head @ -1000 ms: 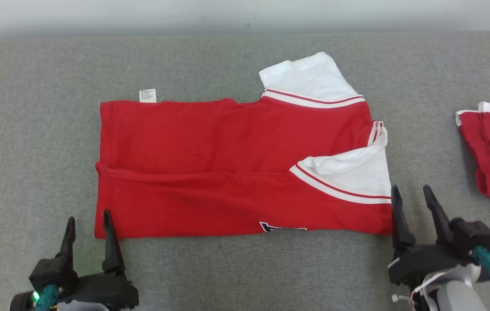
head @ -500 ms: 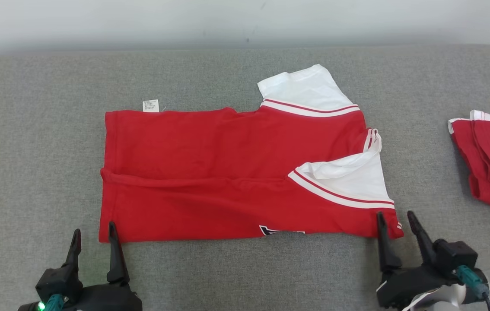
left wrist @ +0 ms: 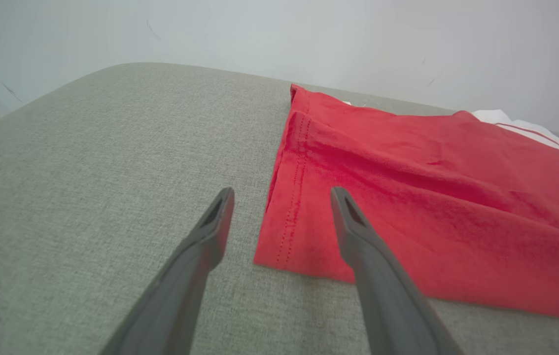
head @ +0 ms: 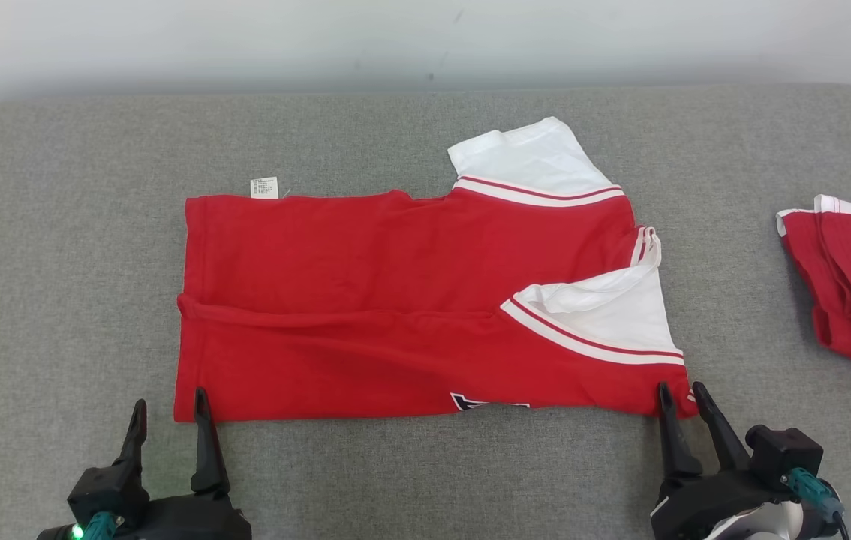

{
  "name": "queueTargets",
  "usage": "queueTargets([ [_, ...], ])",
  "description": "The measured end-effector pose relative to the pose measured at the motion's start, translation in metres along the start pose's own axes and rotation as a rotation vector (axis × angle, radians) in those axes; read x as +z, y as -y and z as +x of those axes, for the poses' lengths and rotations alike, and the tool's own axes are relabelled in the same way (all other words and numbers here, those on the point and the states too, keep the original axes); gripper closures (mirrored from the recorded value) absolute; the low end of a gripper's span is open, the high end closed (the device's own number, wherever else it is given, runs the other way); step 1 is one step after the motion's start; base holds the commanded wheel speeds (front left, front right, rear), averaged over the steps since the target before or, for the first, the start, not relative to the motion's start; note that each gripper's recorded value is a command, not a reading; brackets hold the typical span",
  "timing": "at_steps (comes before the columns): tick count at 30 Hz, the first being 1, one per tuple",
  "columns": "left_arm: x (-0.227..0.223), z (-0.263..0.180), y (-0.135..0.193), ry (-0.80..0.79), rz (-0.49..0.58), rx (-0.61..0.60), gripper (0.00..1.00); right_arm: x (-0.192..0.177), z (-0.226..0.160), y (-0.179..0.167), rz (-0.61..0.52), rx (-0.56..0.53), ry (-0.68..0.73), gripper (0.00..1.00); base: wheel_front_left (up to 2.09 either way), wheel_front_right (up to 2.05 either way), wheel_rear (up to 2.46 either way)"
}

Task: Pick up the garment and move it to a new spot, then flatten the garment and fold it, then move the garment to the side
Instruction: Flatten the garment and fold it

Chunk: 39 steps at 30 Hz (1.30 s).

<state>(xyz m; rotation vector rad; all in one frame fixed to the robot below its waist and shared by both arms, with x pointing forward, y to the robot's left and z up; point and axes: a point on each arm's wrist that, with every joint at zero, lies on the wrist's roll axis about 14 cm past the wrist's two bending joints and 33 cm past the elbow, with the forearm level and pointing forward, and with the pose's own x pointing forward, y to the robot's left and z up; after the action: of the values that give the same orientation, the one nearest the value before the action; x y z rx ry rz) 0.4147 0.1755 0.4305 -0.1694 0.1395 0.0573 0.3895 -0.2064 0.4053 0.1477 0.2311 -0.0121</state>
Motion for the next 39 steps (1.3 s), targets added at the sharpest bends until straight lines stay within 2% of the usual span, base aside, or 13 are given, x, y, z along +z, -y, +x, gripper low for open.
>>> queueTargets([
  [2,0.0,0.0,-0.001,0.0,0.0,0.002,0.0,0.0,0.001,0.001,0.003,0.0,-0.001,0.33,0.0,0.0,0.0],
  [9,-0.002,-0.001,0.0,-0.007,-0.004,-0.004,0.0,0.0,0.002,0.002,0.008,-0.006,-0.003,0.4,0.0,0.0,0.0],
  [21,-0.024,-0.004,0.001,-0.079,-0.066,-0.018,0.0,-0.005,-0.003,0.005,0.006,-0.015,-0.017,0.42,0.0,0.0,0.0],
  [35,-0.033,0.01,-0.002,-0.104,-0.079,-0.01,0.0,-0.016,0.001,0.003,0.014,-0.008,-0.05,0.45,0.0,0.0,0.0],
  [36,-0.033,0.011,-0.002,-0.103,-0.079,-0.012,0.13,-0.018,0.0,0.002,0.013,-0.006,-0.055,0.49,0.0,0.0,0.0],
  [37,-0.033,0.012,-0.001,-0.102,-0.077,-0.014,0.54,-0.019,0.0,0.002,0.014,-0.005,-0.06,0.51,0.0,0.0,0.0],
  [38,-0.032,0.013,-0.001,-0.101,-0.076,-0.016,0.64,-0.021,0.0,0.001,0.014,-0.003,-0.065,0.52,0.0,0.0,0.0],
  [39,-0.032,0.013,0.0,-0.102,-0.077,-0.02,0.64,-0.022,0.0,0.001,0.016,-0.003,-0.068,0.52,0.0,0.0,0.0],
])
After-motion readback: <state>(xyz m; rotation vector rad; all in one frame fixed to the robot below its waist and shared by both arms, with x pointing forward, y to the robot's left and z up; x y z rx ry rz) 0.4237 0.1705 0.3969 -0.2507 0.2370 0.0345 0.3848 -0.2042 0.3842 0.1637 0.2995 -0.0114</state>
